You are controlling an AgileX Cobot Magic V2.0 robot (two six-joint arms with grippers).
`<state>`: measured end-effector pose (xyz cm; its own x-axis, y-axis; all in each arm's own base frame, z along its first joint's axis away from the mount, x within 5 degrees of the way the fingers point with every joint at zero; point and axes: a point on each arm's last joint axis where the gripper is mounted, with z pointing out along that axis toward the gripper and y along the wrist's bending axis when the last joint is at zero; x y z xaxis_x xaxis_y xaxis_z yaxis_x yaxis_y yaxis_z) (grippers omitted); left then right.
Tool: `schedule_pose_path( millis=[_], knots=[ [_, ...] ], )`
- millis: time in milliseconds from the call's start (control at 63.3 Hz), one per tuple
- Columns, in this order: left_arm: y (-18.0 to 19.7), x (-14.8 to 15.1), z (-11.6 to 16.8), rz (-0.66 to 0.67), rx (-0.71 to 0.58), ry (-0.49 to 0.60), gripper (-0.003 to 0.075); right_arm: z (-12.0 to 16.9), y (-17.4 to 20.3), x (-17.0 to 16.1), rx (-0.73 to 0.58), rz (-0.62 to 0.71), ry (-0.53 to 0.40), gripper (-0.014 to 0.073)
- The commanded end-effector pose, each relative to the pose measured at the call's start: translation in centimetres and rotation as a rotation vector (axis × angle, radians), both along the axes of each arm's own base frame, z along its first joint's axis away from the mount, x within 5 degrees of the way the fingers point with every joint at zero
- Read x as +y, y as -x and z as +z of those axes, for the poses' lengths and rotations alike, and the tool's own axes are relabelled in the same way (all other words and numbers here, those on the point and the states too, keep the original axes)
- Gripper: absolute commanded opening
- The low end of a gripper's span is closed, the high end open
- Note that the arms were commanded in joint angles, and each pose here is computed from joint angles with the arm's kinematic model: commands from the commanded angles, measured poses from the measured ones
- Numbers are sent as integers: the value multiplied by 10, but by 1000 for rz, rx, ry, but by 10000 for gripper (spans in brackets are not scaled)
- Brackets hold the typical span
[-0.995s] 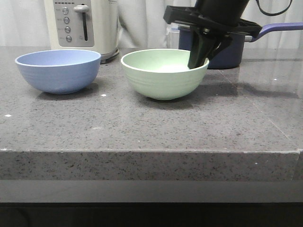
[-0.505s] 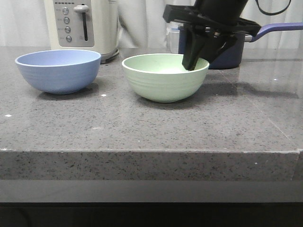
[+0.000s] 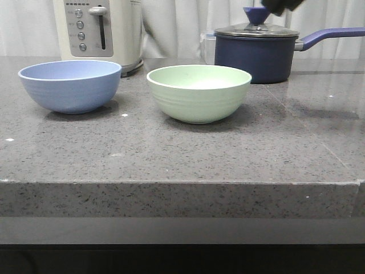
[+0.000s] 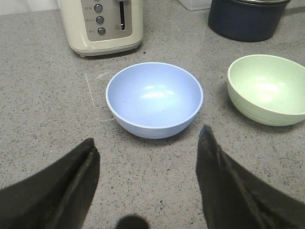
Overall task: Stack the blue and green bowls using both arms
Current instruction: 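Open the right gripper and raise it away from the green bowl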
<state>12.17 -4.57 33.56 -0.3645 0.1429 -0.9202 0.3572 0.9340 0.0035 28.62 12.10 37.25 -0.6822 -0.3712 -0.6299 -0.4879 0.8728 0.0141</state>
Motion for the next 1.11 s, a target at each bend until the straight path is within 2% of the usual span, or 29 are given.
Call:
schedule_pose_path(
  millis=[0,95,190,347,490,616,837,1090],
  knots=[
    [-2,-2,18,-7,-98,49,440,12,20,-9,-100,44,21,258],
    [-2,-2,18,-7,-98,49,440,-5,27,-12,-101,84,60,209],
    [-2,-2,18,-7,-100,50,440,-24,28,-12,-96,128,93,115],
    [-2,-2,18,-7,-100,50,440,-47,27,-10,-126,124,57,-68],
    [-2,-2,18,-7,-100,50,440,-61,23,-8,-176,83,-1,-59],
    [-2,-2,18,-7,-100,50,440,-69,18,-4,-158,59,-48,-59],
    [-2,-2,18,-7,-102,50,440,-87,8,2,-97,67,-45,-59],
    [-2,-2,19,-7,-107,52,440,-88,4,4,-107,39,-88,-59]
  ],
)
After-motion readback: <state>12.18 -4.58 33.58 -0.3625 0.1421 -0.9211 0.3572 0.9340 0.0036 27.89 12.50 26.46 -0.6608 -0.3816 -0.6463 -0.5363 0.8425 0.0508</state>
